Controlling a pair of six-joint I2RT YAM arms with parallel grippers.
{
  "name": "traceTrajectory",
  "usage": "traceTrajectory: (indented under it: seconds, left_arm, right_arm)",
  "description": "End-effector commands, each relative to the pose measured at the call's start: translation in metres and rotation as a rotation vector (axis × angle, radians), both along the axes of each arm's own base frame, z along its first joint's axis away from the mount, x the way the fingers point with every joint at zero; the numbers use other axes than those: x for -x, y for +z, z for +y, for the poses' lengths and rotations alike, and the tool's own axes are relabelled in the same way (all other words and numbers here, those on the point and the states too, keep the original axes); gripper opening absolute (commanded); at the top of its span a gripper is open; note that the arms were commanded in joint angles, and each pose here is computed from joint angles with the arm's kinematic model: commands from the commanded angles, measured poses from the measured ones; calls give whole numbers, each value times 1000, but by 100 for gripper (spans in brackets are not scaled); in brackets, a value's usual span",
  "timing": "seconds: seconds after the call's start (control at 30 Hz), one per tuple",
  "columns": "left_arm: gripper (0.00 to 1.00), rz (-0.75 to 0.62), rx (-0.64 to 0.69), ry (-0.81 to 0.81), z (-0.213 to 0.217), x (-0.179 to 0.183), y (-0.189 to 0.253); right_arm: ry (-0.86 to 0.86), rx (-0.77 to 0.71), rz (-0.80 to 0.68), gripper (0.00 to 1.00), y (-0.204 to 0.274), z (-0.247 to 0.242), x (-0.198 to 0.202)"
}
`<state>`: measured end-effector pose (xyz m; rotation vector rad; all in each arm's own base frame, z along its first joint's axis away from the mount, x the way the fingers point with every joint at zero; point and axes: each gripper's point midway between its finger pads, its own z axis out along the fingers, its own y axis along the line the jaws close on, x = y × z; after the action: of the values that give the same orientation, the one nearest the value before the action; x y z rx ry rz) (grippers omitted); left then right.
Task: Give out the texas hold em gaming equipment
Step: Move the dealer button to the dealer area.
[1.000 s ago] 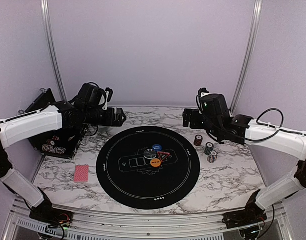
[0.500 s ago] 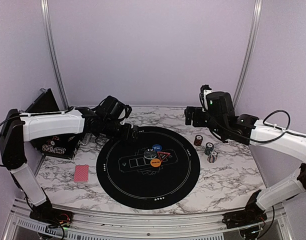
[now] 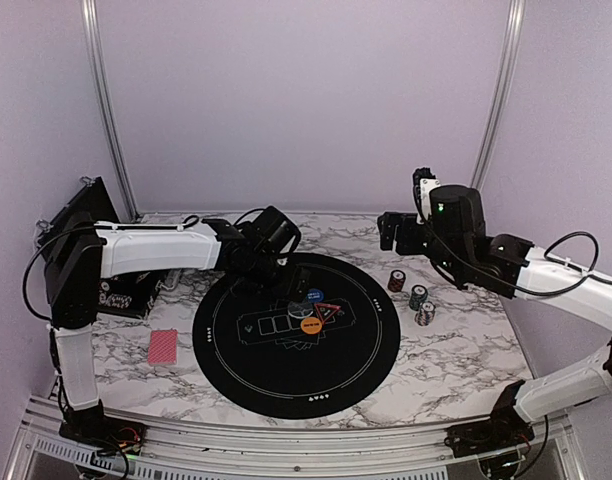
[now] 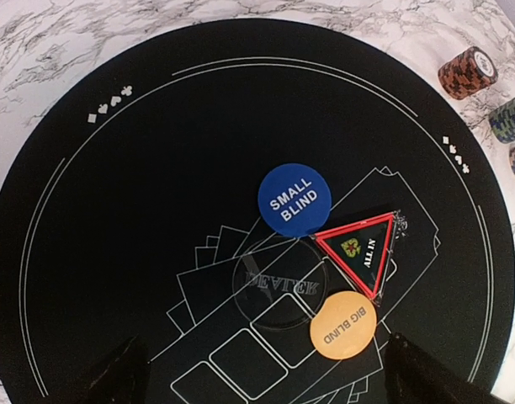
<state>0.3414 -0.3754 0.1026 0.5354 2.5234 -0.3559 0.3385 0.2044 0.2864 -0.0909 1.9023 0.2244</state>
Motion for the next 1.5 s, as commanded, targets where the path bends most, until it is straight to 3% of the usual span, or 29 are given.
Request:
traceTrajectory:
  seconds: [0.0,0.57,0.9,1.47]
  left_arm:
    - [98,35,-108,0,2,3,-18]
    - [82,58,-283,-50,-22,-8,-67]
    - [77,78,-295,-52,-26,-9,-83]
    - [58,76,-324,-19,-11,-12,-86]
  right_arm:
    - [1,-18,-36,98,12,-2,0]
    - [2,-7,-39,98,9,-5,3]
    - [3,-11,-32,99,7,-5,4]
    - [10,-24,-15,98,2,-1,2]
